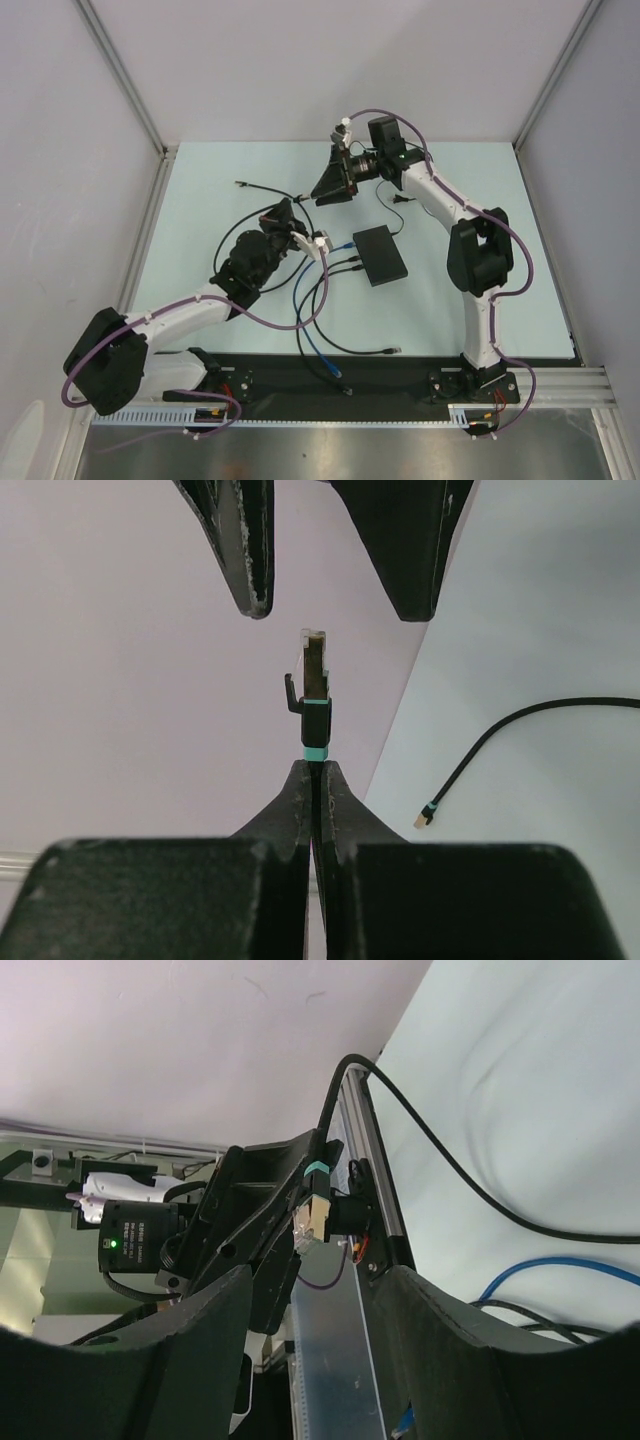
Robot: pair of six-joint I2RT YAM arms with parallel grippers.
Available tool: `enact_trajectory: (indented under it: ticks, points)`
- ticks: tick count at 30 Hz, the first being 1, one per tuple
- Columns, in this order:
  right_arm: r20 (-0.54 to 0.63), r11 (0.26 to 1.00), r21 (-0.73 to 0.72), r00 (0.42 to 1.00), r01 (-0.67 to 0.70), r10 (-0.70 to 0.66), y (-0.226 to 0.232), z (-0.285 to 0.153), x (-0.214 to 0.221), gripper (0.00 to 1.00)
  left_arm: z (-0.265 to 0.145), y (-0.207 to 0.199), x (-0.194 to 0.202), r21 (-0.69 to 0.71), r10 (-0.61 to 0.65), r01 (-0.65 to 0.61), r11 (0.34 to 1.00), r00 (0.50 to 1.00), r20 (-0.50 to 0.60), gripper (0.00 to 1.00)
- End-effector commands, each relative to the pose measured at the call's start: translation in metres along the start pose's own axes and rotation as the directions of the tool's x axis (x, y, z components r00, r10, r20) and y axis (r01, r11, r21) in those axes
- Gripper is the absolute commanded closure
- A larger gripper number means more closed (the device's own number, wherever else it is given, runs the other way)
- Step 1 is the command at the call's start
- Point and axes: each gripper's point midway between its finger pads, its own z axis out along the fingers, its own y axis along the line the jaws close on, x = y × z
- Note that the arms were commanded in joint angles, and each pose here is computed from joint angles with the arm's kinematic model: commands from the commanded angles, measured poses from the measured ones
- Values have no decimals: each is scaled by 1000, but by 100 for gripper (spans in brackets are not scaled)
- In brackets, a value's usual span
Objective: Insert the plug into the switch port
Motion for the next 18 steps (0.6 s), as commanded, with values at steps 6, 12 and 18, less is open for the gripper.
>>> enact_trajectory:
  ticks: [6,12,18]
  points:
    - [-8,997,-72,999,37,-38,35,4,0,43,-2,4,-11,-20,35,-34,999,999,35,100]
    - [-15,995,-88,999,40,-41,38,8,2,57,-5,-1,-17,-12,61,-61,998,997,56,100]
    - [-32,994,-105,999,24,-28,41,10,6,69,-4,-5,-18,-7,79,-79,997,995,59,100]
